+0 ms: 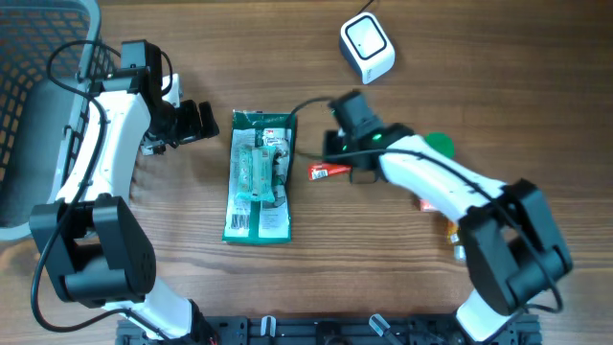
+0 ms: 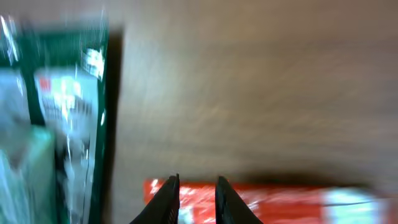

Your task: Scan the item barcode

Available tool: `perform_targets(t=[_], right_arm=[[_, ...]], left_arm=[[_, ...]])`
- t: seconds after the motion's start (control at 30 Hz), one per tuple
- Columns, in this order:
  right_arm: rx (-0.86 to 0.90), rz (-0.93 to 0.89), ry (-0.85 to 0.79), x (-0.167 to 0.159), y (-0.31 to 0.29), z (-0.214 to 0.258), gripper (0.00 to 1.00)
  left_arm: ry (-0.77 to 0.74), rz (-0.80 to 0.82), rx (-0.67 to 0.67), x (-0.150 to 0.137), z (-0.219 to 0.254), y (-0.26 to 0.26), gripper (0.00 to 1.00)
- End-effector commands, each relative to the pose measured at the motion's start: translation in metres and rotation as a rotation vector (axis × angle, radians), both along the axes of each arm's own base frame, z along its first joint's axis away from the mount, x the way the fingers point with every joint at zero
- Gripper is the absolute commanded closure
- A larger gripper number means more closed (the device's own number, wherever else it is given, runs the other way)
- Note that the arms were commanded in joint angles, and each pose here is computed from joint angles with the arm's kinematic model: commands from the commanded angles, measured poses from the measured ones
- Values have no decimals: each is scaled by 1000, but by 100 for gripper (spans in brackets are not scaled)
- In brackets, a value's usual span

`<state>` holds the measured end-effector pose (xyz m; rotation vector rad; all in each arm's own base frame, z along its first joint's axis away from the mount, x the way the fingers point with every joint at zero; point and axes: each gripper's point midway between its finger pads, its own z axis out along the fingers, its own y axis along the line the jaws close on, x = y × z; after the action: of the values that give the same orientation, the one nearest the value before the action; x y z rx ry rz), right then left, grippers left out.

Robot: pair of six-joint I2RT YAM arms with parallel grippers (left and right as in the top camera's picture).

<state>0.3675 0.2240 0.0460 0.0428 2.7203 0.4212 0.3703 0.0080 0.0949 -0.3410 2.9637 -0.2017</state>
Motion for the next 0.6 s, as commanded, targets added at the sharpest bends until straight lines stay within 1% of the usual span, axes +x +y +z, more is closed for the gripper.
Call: perform_targets(t=[0.0,0.1,0.3,0.57], right_arm=[[-44,-101,-65,28,-41,18,80],[-69,-142,-16,31,-60,-1,79],[-105,-147,56,23,-66,-27,78],[-183,-141,215,-14,-81,-45,79]], left_arm=[[-12,-2,-7,0,3,-1,0],[-11,-2,-7,0,3,-1,0],[-11,-2,-7,0,3,-1,0],[-11,-2,-7,0,3,-1,0]])
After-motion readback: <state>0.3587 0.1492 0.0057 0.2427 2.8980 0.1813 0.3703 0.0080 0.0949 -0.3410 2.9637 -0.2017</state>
